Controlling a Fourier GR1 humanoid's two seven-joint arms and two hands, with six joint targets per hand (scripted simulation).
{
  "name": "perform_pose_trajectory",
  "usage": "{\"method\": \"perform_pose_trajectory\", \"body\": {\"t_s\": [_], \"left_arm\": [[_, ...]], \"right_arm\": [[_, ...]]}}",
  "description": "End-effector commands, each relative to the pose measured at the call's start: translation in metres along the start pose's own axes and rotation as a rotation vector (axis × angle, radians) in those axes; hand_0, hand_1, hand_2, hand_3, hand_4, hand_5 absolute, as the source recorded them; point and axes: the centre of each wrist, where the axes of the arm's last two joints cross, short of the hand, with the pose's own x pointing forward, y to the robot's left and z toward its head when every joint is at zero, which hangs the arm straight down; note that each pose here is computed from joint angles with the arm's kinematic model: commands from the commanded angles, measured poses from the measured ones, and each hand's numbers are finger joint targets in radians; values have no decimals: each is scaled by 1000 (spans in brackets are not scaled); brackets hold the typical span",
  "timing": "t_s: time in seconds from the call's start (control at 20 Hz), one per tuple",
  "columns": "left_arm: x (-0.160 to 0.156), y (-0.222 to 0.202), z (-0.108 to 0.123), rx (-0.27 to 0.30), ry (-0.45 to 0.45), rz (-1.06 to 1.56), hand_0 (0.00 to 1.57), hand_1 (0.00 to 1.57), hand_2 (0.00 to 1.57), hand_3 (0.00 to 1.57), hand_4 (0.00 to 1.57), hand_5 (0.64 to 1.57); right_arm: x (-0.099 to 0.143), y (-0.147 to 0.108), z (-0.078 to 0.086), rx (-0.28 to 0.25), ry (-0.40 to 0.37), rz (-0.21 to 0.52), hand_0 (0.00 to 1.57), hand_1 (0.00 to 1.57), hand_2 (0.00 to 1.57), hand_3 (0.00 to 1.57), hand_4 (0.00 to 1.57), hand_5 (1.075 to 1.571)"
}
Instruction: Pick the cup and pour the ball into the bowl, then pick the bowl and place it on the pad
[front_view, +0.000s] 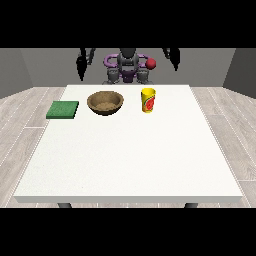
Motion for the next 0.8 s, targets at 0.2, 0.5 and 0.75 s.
{"method": "perform_pose_trajectory", "body": {"t_s": [0.2, 0.5, 0.75], "left_arm": [[29, 9, -4, -18, -11, -36, 0, 0, 0, 0, 0, 1557], [61, 50, -26, 54, -77, 108, 0, 0, 0, 0, 0, 1554], [46, 41, -19, 18, -120, 129, 0, 0, 0, 0, 0, 1547]], "right_arm": [[32, -9, -3, 6, -28, 41, 0, 0, 0, 0, 0, 1569], [62, -62, -1, 85, -112, -21, 0, 0, 0, 0, 0, 1570], [62, -73, -1, 50, -166, -35, 0, 0, 0, 0, 0, 1569]]}}
